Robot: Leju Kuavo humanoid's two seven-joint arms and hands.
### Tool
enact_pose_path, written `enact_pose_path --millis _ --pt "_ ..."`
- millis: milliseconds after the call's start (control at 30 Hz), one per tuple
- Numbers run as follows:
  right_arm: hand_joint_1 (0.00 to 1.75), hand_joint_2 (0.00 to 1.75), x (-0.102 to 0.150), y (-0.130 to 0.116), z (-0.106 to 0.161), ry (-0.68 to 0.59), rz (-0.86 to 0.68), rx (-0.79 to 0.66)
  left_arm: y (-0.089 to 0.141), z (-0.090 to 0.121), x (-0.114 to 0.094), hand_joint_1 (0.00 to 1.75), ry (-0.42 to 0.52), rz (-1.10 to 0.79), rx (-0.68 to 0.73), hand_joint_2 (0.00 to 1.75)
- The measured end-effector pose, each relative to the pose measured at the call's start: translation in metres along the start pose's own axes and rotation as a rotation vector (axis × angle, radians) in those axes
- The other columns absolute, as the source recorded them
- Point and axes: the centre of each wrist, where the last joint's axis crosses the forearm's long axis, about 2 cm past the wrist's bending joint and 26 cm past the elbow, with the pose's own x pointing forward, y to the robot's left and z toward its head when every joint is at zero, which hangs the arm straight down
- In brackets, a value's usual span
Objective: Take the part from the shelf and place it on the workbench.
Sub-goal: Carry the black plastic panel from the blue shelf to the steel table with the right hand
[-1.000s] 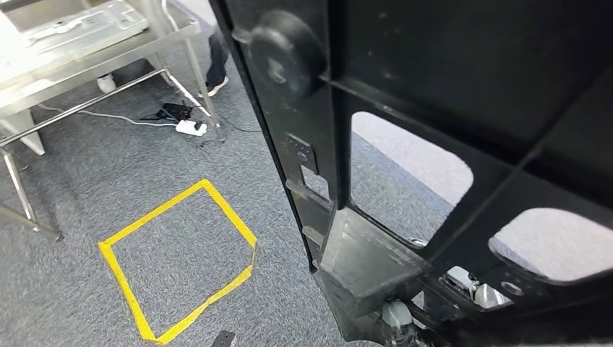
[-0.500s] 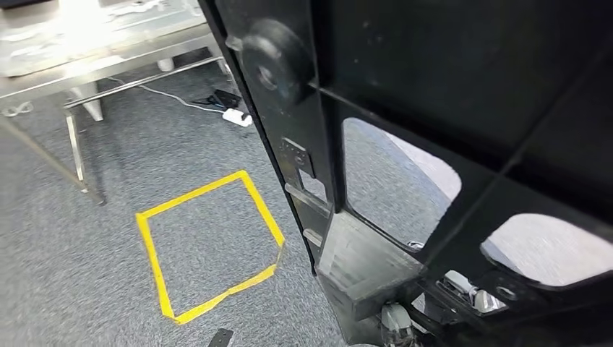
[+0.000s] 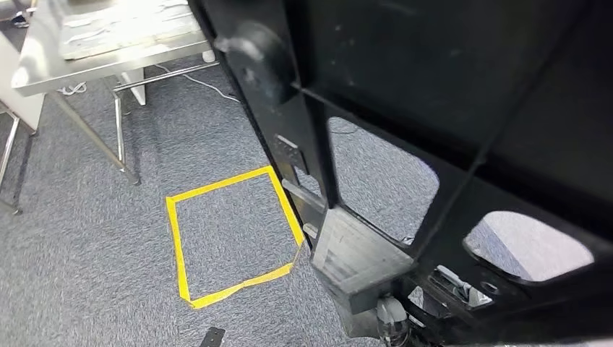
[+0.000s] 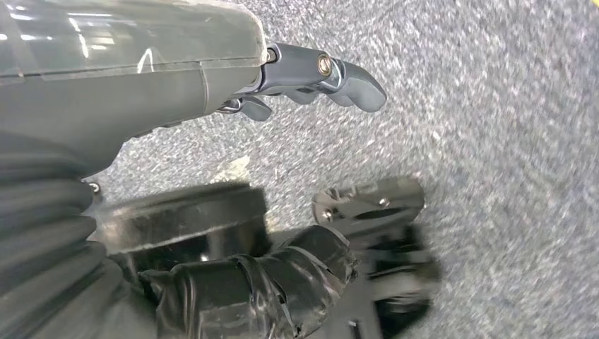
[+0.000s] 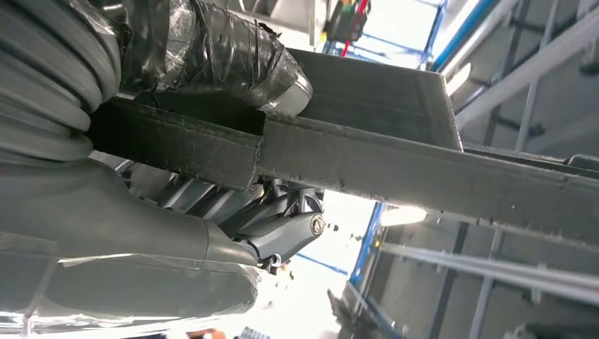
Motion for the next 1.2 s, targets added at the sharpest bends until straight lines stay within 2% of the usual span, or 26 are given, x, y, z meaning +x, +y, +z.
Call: enact_pose_path --millis 233,433,800,1200 --pt "1.75 1.75 0.0009 -0.0006 -0.0010 -0.003 0.000 -0.002 0.0026 -0.0007 -0.0027 0.00 -0.002 -0.007 0.010 1.75" --pt "1.75 1.75 0.0010 -0.0004 -0.0006 0.004 0.007 0.003 0.0030 -0.0018 0.0004 0.00 -0.079 -0.025 0.023 1.75" --pt "1.75 1.75 0.0015 -0.0015 -0.0037 -0.001 0.071 0.020 0.0025 -0.0025 0.0037 0.00 -0.154 -0.053 0.023 1.75" --pt "1.75 1.75 0.0011 -0.0022 -0.0074 0.005 0.030 0.041 0.0002 -0.0007 0.0030 0.00 -0.148 -0.065 0.015 1.75"
